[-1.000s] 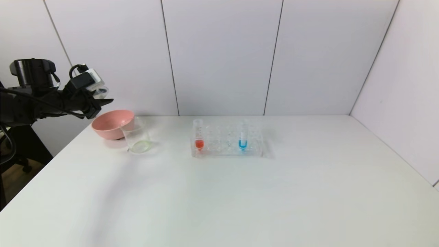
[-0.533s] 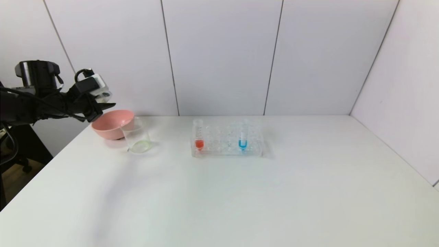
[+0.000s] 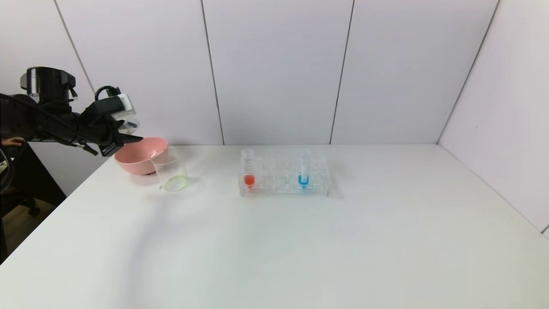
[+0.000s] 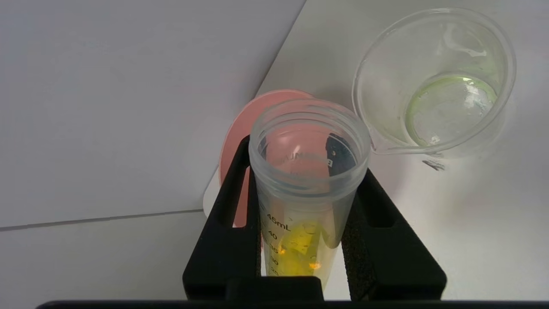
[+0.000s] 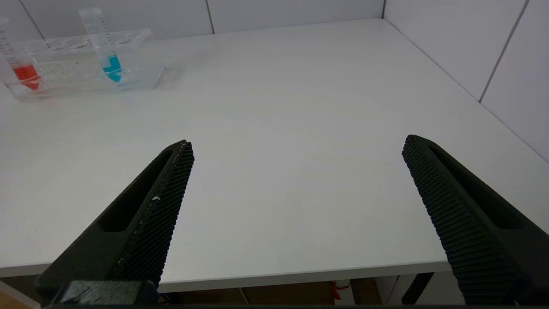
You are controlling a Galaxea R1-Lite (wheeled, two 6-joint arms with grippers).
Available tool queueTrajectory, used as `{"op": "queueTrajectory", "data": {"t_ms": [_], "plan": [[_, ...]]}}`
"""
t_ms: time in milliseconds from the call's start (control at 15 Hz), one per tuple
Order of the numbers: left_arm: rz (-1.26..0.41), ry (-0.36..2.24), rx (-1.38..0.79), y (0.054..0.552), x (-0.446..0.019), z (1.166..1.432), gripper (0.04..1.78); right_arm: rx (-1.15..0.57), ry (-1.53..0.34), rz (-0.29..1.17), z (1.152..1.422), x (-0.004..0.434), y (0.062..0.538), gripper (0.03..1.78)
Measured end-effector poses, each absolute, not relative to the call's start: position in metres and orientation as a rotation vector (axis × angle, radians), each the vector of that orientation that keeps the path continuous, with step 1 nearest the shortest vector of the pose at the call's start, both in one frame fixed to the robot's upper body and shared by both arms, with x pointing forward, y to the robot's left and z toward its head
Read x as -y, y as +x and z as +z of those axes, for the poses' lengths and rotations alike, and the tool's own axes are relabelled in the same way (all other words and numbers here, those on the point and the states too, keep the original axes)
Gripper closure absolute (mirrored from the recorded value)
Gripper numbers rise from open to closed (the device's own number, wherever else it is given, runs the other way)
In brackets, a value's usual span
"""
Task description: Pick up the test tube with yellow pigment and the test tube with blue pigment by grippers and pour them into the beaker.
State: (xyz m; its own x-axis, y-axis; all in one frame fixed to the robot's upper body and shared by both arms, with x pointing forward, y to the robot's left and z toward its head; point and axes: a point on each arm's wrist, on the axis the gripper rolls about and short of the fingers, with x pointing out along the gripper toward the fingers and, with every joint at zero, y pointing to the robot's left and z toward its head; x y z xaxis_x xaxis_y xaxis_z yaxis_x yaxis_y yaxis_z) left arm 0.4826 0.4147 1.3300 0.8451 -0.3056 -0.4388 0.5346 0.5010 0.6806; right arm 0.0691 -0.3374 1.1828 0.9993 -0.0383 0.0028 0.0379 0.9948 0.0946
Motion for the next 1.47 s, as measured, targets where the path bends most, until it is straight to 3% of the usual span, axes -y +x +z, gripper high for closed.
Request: {"op": "queueTrajectory", "data": {"t_ms": [1467], "plan": [[-0.648,1.213,-0.504,0.499,-0.401,1.338,1.29,0.005,0.095,-0.039,1.183,0.337,0.069,0.04]]}}
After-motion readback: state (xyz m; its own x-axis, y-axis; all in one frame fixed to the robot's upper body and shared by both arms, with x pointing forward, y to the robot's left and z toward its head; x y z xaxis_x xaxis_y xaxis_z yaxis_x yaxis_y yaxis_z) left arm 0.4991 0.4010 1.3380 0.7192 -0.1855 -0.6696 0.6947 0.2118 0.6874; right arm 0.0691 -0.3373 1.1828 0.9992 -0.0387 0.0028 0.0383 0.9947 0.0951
